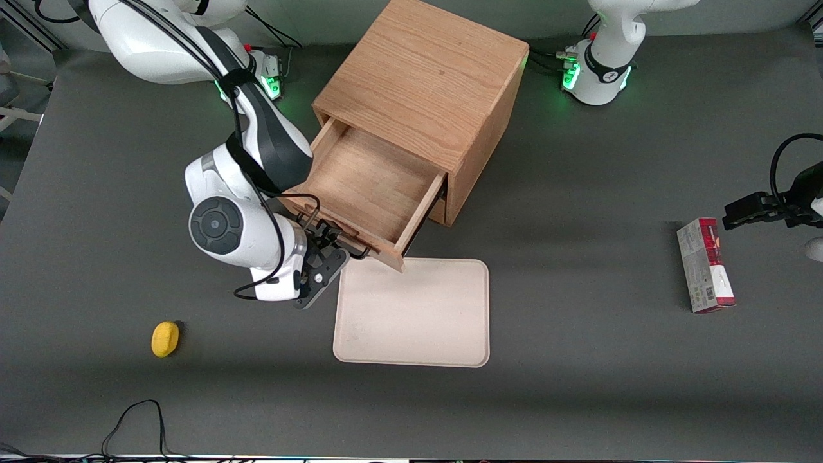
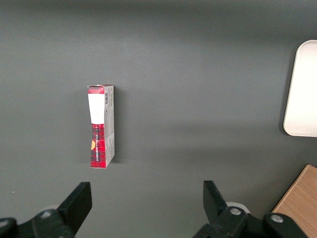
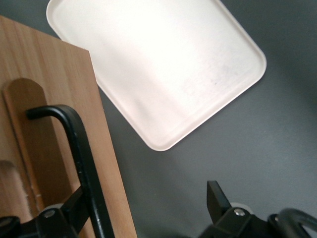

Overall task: Open upper drawer
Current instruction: 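Pull the handle with the right gripper, sliding the upper drawer out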

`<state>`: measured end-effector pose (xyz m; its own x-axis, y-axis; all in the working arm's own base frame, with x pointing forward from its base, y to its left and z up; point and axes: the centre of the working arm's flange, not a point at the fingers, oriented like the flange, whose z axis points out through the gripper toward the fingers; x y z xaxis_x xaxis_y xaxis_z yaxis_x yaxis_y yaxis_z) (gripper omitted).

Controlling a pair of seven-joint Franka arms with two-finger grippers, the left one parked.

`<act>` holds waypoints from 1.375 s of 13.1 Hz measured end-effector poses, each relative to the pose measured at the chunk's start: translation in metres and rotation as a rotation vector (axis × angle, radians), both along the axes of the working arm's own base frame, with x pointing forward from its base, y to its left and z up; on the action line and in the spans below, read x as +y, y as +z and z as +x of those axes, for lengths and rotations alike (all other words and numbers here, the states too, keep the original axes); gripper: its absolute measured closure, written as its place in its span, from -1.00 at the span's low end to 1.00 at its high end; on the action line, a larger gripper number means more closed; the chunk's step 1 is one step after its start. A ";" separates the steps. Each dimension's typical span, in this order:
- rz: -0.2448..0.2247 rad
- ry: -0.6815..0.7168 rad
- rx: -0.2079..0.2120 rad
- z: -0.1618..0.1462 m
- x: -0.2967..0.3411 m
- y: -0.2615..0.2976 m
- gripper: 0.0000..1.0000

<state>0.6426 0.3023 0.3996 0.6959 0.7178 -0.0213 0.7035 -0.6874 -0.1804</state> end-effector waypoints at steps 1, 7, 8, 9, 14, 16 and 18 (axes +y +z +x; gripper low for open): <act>0.004 -0.009 -0.006 0.005 -0.004 0.002 -1.00; 0.016 -0.029 -0.023 0.020 -0.017 0.002 -1.00; 0.017 -0.029 -0.026 0.021 -0.019 0.002 -1.00; 0.020 -0.030 -0.031 0.023 -0.021 0.002 -1.00; 0.031 -0.037 -0.049 0.034 -0.033 -0.002 -1.00; 0.036 -0.041 -0.057 0.040 -0.036 -0.003 -1.00; 0.038 -0.033 -0.057 0.044 -0.040 -0.005 -1.00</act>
